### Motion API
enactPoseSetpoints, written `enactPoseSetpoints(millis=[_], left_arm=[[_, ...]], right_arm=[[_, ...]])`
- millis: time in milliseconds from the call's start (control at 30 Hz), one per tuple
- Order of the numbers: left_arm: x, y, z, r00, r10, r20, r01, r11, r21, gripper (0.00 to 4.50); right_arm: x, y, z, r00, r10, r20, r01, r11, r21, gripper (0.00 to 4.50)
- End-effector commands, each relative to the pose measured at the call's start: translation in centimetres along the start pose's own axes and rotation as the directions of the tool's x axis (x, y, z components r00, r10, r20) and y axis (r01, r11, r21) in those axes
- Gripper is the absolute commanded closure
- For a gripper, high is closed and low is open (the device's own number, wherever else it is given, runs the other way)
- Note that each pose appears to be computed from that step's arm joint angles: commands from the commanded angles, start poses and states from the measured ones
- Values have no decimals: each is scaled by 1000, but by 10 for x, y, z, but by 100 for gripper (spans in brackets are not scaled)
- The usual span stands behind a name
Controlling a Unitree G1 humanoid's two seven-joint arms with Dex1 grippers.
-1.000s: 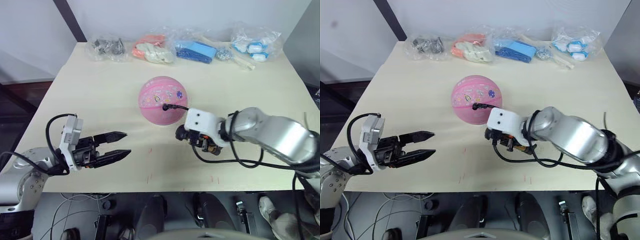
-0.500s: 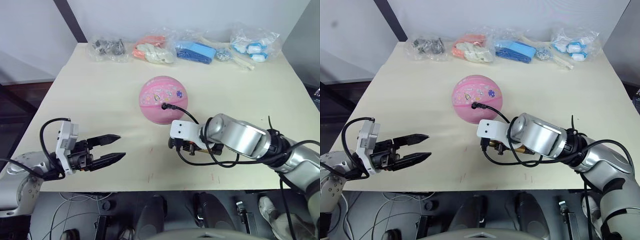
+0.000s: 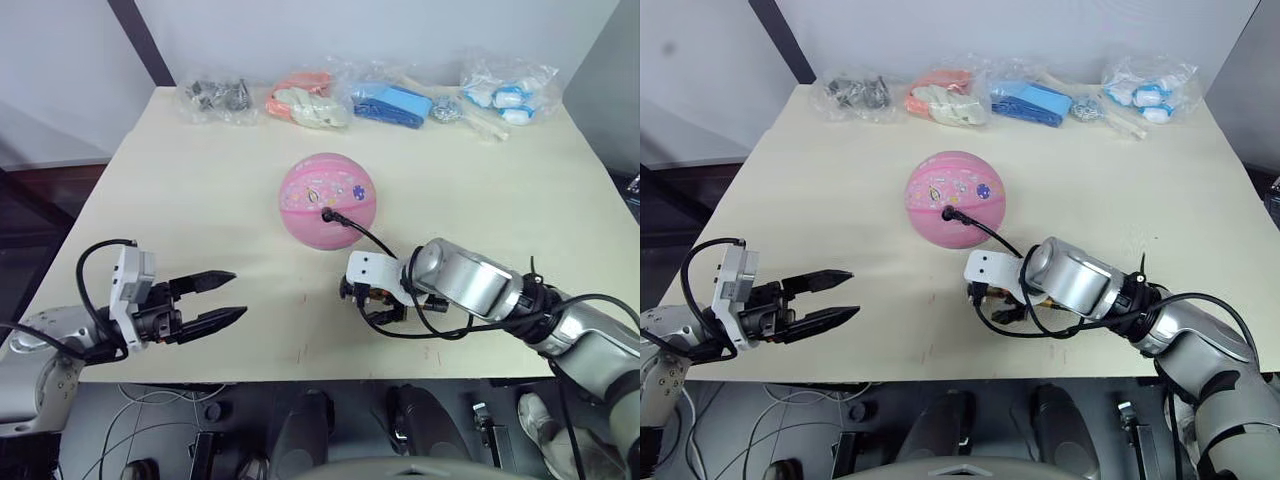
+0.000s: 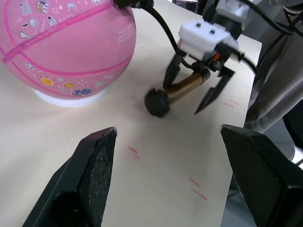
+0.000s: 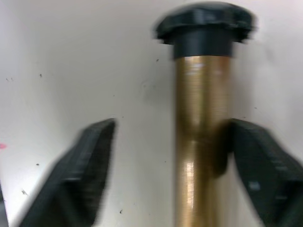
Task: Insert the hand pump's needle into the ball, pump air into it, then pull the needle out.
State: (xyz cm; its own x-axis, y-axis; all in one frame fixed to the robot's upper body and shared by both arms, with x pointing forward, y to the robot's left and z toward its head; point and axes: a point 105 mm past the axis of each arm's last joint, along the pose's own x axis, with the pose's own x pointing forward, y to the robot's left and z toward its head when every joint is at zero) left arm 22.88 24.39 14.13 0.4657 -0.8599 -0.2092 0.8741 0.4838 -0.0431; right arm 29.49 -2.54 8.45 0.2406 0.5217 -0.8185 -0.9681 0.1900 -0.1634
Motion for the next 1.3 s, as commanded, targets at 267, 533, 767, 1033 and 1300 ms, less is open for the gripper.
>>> enactPoseSetpoints(millis=[267, 533, 767, 1033, 1300], left_arm=[[2, 3, 8, 1000, -10, 18, 9, 999, 41, 78], [8, 8, 19, 999, -26, 37, 23, 998, 65, 78], [11, 16, 28, 998, -15, 59, 9, 996, 93, 78], [21, 29, 44, 997, -19, 68, 9, 990, 143, 78], [51, 54, 77, 996, -58, 63, 41, 967, 252, 78]], right_arm=[[-64, 9, 39, 929, -23, 369, 31, 999, -16, 11], [-100, 19, 47, 797, -84, 598, 136, 990, -43, 11], [-141, 20, 21, 668, -178, 723, 166, 982, 88, 11], [-179, 44, -7, 657, -244, 713, 199, 969, 148, 11], [-202, 67, -30, 694, -322, 644, 245, 947, 209, 11]])
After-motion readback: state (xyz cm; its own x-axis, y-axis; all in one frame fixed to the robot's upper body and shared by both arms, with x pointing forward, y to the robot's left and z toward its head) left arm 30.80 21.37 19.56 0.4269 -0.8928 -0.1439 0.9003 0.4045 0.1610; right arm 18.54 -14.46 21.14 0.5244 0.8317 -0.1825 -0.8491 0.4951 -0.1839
